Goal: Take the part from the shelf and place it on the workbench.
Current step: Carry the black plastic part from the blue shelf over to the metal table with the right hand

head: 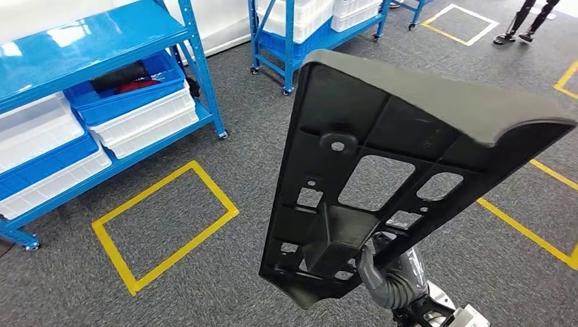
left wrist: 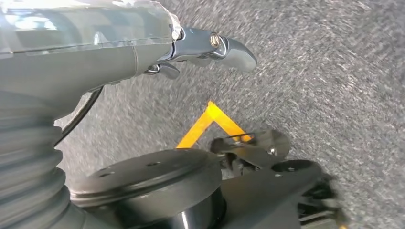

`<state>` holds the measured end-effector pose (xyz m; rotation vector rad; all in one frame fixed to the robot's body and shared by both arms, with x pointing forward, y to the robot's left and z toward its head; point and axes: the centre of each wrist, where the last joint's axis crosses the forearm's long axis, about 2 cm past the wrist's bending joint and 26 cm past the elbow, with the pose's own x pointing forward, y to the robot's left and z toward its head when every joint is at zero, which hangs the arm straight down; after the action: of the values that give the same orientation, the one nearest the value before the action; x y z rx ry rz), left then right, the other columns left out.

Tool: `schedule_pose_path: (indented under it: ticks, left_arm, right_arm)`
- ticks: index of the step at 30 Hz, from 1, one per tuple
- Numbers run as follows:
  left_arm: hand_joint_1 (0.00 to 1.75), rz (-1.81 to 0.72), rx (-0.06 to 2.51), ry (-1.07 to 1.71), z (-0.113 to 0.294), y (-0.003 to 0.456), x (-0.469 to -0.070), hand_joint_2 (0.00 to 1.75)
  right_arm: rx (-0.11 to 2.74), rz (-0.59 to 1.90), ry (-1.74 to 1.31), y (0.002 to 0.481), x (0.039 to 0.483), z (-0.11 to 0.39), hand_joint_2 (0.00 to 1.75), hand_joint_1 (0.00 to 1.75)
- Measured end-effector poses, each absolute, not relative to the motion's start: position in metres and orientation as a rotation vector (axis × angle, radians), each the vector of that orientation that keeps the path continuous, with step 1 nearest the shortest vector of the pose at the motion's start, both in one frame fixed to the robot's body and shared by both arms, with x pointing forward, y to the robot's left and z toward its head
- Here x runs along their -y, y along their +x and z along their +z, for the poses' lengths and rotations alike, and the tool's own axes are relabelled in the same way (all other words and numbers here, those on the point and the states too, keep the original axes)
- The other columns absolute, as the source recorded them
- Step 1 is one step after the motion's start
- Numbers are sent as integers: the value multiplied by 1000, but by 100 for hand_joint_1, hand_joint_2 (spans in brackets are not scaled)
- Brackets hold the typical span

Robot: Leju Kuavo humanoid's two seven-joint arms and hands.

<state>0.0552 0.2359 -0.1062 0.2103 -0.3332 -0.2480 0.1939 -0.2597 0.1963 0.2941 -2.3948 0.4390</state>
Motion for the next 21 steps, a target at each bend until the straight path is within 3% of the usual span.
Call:
schedule_pose_path:
  ticks: [21]
  left_arm:
    - [0, -297, 328, 238, -107, 58, -248, 175]
  right_arm:
    - [2420, 405, 258, 187, 267, 194, 175, 175]
